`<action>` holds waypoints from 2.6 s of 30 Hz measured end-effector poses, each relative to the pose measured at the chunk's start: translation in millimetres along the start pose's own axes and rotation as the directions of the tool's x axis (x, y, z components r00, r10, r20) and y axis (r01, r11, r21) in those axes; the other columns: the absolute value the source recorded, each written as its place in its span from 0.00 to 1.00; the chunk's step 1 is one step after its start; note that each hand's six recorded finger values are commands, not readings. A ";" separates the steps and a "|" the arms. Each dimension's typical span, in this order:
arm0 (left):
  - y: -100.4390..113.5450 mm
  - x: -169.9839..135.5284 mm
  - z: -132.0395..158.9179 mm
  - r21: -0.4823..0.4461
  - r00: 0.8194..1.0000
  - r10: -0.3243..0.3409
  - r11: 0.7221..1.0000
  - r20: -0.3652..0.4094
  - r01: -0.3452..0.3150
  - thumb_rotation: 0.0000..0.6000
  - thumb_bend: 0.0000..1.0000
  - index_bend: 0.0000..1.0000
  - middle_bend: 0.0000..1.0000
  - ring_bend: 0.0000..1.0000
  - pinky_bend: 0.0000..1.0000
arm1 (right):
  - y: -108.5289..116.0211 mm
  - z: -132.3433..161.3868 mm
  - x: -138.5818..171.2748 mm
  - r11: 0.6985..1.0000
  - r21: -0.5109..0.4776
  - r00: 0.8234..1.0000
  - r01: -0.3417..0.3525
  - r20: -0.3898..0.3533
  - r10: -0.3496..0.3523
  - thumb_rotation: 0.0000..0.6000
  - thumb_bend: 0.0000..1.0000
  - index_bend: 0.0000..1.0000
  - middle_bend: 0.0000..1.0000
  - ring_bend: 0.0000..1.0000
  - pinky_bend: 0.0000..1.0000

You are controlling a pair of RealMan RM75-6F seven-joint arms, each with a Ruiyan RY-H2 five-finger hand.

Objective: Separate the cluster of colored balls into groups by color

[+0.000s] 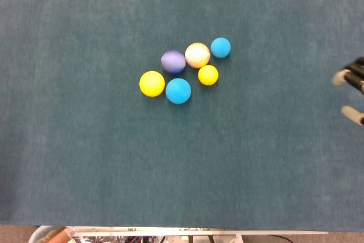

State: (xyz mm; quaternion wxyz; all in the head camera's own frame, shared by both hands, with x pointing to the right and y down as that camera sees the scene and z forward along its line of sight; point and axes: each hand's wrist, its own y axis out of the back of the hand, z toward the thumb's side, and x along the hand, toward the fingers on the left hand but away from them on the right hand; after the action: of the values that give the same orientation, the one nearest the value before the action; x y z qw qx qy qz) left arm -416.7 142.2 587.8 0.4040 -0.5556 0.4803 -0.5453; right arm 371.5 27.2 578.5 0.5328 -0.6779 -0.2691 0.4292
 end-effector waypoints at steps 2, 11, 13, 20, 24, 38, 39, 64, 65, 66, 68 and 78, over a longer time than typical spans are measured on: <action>1.0 -1.8 -1.7 0.001 1.000 0.003 1.000 -0.003 -0.003 1.00 0.34 0.27 0.27 0.24 0.20 | 0.7 5.7 -12.0 1.000 0.005 1.000 -0.018 -0.020 0.018 1.00 0.05 0.39 0.43 0.31 0.32; 3.8 -13.0 -11.7 -0.007 0.999 0.012 1.000 -0.032 -0.013 1.00 0.34 0.27 0.27 0.24 0.20 | -3.2 31.6 -74.1 0.992 0.057 0.991 -0.114 -0.061 0.117 1.00 0.04 0.30 0.37 0.26 0.29; 3.5 -15.8 -13.8 -0.006 0.999 0.010 1.000 -0.037 -0.010 1.00 0.34 0.27 0.27 0.24 0.20 | -5.3 39.7 -88.3 0.989 0.075 0.989 -0.124 -0.068 0.129 1.00 0.04 0.29 0.37 0.25 0.27; 3.2 -22.6 -18.8 -0.002 0.999 0.001 1.000 -0.047 -0.001 1.00 0.34 0.27 0.27 0.24 0.20 | -14.6 76.9 -132.3 0.983 0.127 0.983 -0.133 -0.109 0.147 1.00 0.04 0.28 0.34 0.22 0.24; 3.7 -25.3 -20.1 -0.004 0.999 0.001 1.000 -0.050 -0.002 1.00 0.34 0.27 0.27 0.24 0.20 | -23.3 89.8 -154.9 0.980 0.133 0.982 -0.146 -0.102 0.160 1.00 0.04 0.28 0.34 0.22 0.24; 5.1 -30.2 -24.2 -0.002 0.997 0.001 1.000 -0.072 -0.001 1.00 0.34 0.27 0.27 0.24 0.20 | -65.0 94.1 -218.4 0.965 0.152 0.976 -0.214 -0.008 0.218 1.00 0.07 0.28 0.34 0.22 0.24; 5.1 -30.2 -24.4 -0.002 0.997 0.000 1.000 -0.073 0.000 1.00 0.34 0.27 0.27 0.24 0.20 | -68.7 95.4 -223.0 0.964 0.153 0.975 -0.219 -0.003 0.222 1.00 0.07 0.28 0.34 0.22 0.24; 5.3 -34.3 -44.1 -0.005 0.991 0.003 1.000 -0.137 -0.004 1.00 0.34 0.27 0.27 0.24 0.20 | -135.6 116.3 -267.8 0.925 0.219 0.951 -0.310 0.069 0.302 1.00 0.10 0.28 0.34 0.22 0.24; 5.2 -34.1 -44.3 -0.006 0.991 0.003 1.000 -0.137 -0.004 1.00 0.34 0.27 0.27 0.24 0.20 | -136.7 117.0 -268.6 0.925 0.218 0.951 -0.310 0.069 0.302 1.00 0.11 0.28 0.34 0.22 0.24; 5.1 -33.9 -44.6 -0.008 0.991 0.003 1.000 -0.137 -0.004 1.00 0.34 0.27 0.27 0.24 0.20 | -137.9 118.2 -269.6 0.925 0.217 0.951 -0.311 0.070 0.303 1.00 0.12 0.28 0.35 0.22 0.24; 4.7 -33.7 -45.0 -0.010 0.991 0.003 1.000 -0.137 -0.004 1.00 0.34 0.27 0.27 0.24 0.20 | -139.2 118.8 -270.9 0.926 0.214 0.950 -0.311 0.073 0.302 1.00 0.15 0.28 0.37 0.22 0.24; 2.5 -32.6 -48.0 -0.016 0.990 -0.002 1.000 -0.141 0.000 1.00 0.34 0.27 0.27 0.24 0.20 | -147.2 119.8 -274.4 0.932 0.206 0.954 -0.299 0.078 0.289 1.00 0.25 0.33 0.41 0.22 0.24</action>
State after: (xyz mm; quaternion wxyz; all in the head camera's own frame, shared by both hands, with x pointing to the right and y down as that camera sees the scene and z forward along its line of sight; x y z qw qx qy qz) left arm -462.9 177.1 582.1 0.3643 -0.5190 0.5119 -0.5795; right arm 147.5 -97.2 792.2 0.5264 -0.6386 -0.1288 0.5464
